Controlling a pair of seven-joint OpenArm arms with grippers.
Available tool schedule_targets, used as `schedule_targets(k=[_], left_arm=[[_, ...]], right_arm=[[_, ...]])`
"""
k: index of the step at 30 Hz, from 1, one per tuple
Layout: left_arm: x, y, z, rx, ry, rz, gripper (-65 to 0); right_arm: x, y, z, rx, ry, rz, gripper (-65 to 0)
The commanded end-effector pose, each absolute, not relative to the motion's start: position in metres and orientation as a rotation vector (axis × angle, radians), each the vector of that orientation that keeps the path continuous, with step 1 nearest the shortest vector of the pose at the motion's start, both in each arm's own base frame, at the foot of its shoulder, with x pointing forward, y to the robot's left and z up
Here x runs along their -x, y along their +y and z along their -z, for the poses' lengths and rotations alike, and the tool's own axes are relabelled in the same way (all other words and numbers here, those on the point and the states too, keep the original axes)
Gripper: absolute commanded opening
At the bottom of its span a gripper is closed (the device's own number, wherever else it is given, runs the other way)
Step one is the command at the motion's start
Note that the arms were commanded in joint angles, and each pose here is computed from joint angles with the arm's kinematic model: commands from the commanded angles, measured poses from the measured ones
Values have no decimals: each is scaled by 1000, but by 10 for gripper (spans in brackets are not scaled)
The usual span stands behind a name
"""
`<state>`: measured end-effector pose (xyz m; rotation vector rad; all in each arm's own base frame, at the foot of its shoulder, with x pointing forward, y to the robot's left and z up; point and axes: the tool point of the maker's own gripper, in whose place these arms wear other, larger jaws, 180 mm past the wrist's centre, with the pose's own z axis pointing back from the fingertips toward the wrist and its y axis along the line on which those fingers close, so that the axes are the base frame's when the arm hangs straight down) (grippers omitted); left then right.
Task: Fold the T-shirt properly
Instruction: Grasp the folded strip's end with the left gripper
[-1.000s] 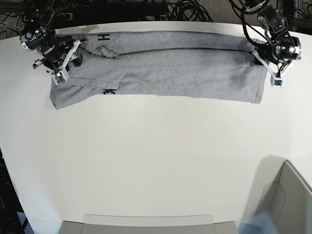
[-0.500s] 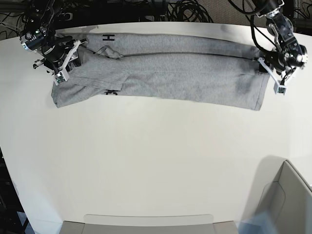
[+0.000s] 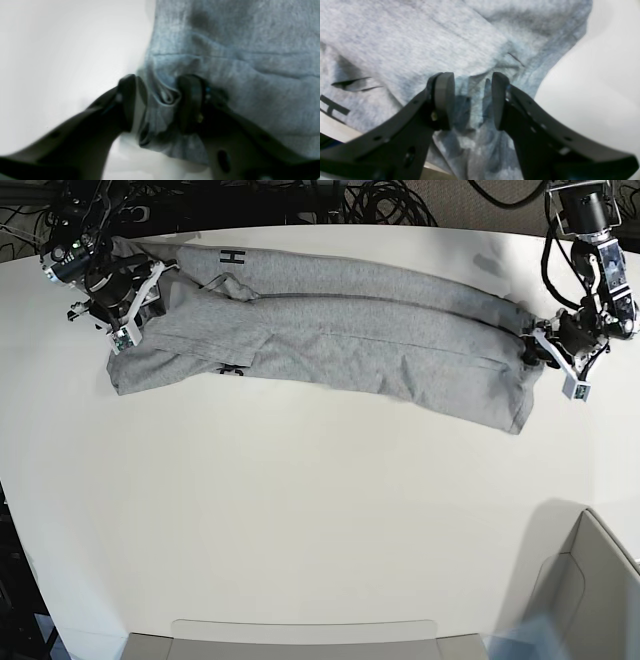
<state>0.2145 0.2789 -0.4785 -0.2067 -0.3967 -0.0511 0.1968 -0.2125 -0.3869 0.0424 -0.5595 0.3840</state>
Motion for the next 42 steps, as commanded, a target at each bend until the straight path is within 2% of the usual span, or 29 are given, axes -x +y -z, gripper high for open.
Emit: schedule_targets(k=[1, 3, 4, 5, 10, 16, 21, 29, 34, 42], left_arm=[[-132, 257, 520, 223, -53, 117, -466], [-129, 259, 520, 220, -41, 113, -570], [-129, 261, 520, 218, -39, 111, -643], [-126, 268, 521, 207, -27, 107, -650], [-109, 300, 527, 175, 35, 54, -650], [-138, 356, 512, 135, -19, -115, -650], [-170, 379, 496, 118, -69, -154, -650], [-212, 382, 464, 62, -193, -65, -650], [-209, 379, 449, 13, -205, 16, -650], [-218, 333, 409, -33, -371, 161, -650]], right_arm=[[-203, -212, 379, -42, -595, -406, -406], [-203, -212, 379, -42, -595, -406, -406], [-203, -212, 379, -42, -594, -406, -406], [-203, -212, 379, -42, -594, -406, -406], [-201, -215, 379, -37, -591, -400, -406], [-201, -213, 379, -40, -592, -402, -406], [-202, -211, 379, -43, -596, -404, -406], [-201, -212, 379, -43, -593, -404, -406], [-201, -212, 379, -43, -593, -404, -406], [-204, -211, 378, -43, -600, -405, -406]])
